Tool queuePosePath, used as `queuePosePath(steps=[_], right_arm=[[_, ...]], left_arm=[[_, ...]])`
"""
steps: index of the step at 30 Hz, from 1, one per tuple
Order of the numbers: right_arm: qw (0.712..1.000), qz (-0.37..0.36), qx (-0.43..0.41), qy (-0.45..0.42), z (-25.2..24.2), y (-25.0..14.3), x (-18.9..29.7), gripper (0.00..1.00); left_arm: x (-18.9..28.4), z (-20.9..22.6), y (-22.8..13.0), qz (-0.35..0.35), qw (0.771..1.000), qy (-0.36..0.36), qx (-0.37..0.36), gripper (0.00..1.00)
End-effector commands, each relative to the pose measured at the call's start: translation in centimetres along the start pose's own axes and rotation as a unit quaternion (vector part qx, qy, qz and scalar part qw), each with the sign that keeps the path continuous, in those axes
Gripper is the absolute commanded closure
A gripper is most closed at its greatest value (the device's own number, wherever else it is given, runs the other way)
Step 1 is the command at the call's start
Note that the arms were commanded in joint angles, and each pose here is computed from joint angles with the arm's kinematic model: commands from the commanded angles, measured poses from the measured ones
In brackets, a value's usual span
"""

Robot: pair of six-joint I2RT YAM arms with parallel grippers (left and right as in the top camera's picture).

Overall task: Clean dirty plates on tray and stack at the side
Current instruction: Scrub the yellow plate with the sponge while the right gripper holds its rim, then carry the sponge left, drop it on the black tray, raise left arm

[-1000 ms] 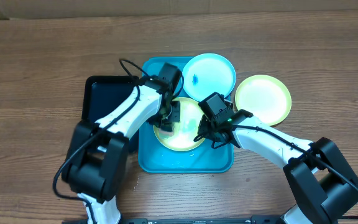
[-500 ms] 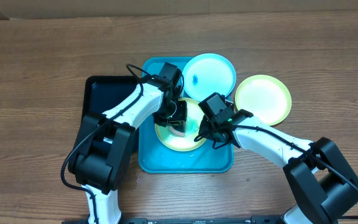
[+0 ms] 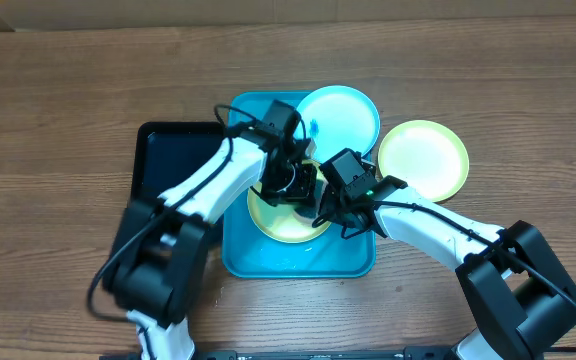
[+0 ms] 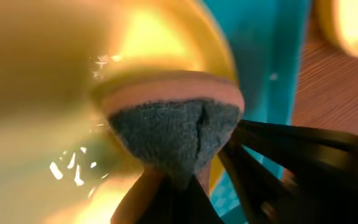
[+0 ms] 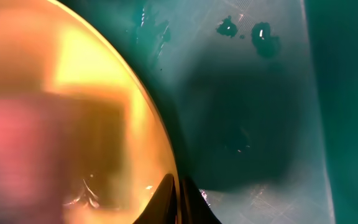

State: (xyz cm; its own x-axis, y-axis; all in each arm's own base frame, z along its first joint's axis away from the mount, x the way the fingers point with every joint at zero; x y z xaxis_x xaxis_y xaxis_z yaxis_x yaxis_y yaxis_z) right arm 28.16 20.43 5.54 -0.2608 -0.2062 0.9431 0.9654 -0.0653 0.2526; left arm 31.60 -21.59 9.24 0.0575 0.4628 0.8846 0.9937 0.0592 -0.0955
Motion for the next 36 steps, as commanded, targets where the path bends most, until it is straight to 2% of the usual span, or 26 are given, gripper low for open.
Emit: queuePosePath(steps=[1, 5, 11, 19, 22, 28, 32, 36], right_arm=[[1.0, 0.002, 0.003, 0.004, 0.3, 0.0, -0.1, 0.96], [1.0, 0.002, 0.003, 0.004, 0.3, 0.0, -0.1, 0.96], [1.0, 0.002, 0.003, 0.004, 0.3, 0.0, -0.1, 0.96], [1.0, 0.002, 0.003, 0.004, 0.3, 0.0, -0.1, 0.96], [1.0, 0.002, 0.003, 0.004, 0.3, 0.0, -0.1, 0.96], [1.0, 0.002, 0.003, 0.004, 0.3, 0.0, -0.1, 0.96], [1.0, 0.002, 0.003, 0.004, 0.3, 0.0, -0.1, 0.96], [1.0, 0.002, 0.003, 0.004, 0.3, 0.0, -0.1, 0.95]], left_arm=[[4.3, -0.5, 1.2, -0.101, 0.993, 0.052, -0.031, 0.96], [4.3, 1.3, 1.5, -0.12, 0.986, 0.117, -0.021, 0.96], [2.4, 3.8, 2.1, -0.114, 0.977, 0.183, 0.003, 0.96], [-2.6, 6.5, 1.8, -0.046, 0.975, 0.213, 0.044, 0.96], [-4.4, 6.6, 0.9, 0.001, 0.981, 0.19, 0.048, 0.96], [-5.3, 4.0, -0.8, 0.081, 0.994, 0.077, 0.009, 0.96], [-4.0, 2.0, -1.2, 0.098, 0.995, 0.007, -0.004, 0.96], [-0.5, 0.6, -0.6, 0.063, 0.998, -0.025, -0.018, 0.96]])
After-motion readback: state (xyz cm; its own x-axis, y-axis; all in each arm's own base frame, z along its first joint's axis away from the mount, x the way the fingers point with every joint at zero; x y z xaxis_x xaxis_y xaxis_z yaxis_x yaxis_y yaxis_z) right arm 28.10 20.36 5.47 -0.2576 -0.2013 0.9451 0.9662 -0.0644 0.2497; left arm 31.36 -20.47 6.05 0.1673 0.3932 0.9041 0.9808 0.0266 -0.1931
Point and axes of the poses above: each gripper's point midway between its finger pads, its own x axis back along the fingers, its own z axis along the line the jaws close on, y = z × x, the point moved 5 cm from there along x, back along the fingers, and after that the axes turned 14 degrees about x, right-handed, at the moved point
